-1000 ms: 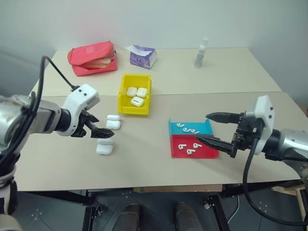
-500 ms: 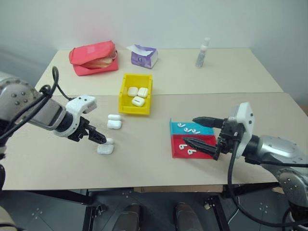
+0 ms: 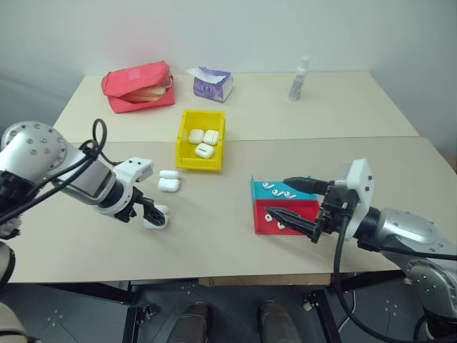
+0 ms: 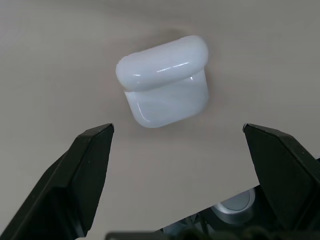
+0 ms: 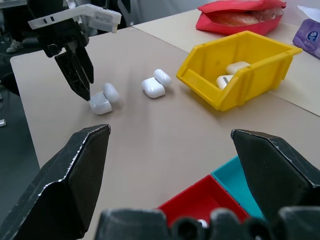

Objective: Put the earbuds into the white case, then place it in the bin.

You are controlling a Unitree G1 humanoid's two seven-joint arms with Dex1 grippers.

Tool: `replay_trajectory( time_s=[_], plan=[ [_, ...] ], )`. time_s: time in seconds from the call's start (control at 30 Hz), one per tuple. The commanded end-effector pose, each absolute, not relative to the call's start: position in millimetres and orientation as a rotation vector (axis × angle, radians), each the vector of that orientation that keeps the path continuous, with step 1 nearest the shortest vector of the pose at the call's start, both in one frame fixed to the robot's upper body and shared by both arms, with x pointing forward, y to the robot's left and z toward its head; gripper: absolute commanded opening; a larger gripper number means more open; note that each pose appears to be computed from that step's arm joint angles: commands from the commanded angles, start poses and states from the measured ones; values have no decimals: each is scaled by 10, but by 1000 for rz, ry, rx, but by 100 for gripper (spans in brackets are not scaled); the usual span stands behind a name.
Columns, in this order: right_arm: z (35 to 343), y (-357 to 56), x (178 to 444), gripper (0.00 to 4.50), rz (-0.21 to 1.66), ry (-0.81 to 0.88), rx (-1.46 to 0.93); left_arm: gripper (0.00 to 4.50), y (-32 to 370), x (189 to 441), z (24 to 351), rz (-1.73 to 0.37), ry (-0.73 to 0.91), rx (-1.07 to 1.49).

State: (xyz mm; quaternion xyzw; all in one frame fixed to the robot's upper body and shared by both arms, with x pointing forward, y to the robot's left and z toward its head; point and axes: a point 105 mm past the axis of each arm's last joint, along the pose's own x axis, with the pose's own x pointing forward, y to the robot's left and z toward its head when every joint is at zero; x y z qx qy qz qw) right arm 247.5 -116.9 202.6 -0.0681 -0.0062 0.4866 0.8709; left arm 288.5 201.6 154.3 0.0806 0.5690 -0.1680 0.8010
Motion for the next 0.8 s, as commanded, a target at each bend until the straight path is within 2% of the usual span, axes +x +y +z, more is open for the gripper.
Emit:
replay_trajectory(
  time_s=[0.03,0.3,0.8],
  plan=[
    [2111,-1102,2373,449,1072,-55,-182,450,2053,2900,1519,-313,1207,208],
    [2245,-1077,2296,449,1159,-84,-300,450,1962,3004,1429,-308,1238,163],
    [2194,-1069,2286,449,1159,-80,-317,450,2015,3070,1282,-199,1247,192]
  ],
)
